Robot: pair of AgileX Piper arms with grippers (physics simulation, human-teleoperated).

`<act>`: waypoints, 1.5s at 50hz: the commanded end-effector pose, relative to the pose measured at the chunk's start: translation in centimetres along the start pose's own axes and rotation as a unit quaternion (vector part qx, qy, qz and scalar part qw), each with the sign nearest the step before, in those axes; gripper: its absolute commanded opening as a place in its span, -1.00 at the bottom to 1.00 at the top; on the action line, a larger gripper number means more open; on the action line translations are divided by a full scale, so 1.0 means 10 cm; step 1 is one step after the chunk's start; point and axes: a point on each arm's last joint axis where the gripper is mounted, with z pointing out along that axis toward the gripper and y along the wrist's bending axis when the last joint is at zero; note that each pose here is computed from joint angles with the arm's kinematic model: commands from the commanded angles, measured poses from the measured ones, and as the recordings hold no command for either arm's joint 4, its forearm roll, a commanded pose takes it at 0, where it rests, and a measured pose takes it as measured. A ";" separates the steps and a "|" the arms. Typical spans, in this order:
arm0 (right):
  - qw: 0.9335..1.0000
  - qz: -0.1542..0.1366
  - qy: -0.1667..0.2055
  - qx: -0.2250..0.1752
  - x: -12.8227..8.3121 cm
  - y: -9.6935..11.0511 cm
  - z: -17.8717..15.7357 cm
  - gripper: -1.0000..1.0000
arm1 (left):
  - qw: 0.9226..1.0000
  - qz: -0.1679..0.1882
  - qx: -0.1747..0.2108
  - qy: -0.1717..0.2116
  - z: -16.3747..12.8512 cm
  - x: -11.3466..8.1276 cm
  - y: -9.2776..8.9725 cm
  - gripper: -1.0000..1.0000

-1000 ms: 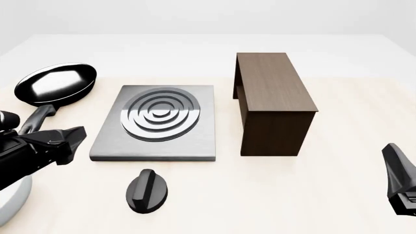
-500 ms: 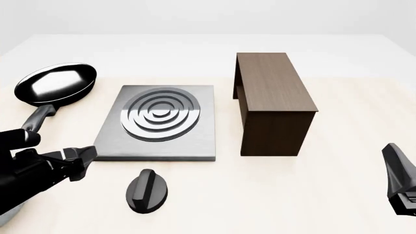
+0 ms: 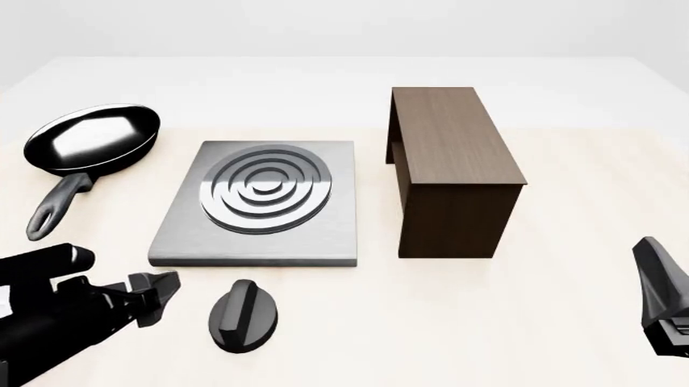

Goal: Turn on the stove.

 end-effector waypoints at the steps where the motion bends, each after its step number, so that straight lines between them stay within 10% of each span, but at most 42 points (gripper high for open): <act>1: 1.000 0.000 0.000 0.000 0.00 0.00 0.00 1.00 | 0.999 -0.014 0.015 0.027 0.09 0.16 -0.02 1.00; 75: 1.000 0.000 0.000 0.000 0.00 0.00 0.00 1.00 | 0.986 -0.091 0.116 0.084 0.36 0.60 -0.32 1.00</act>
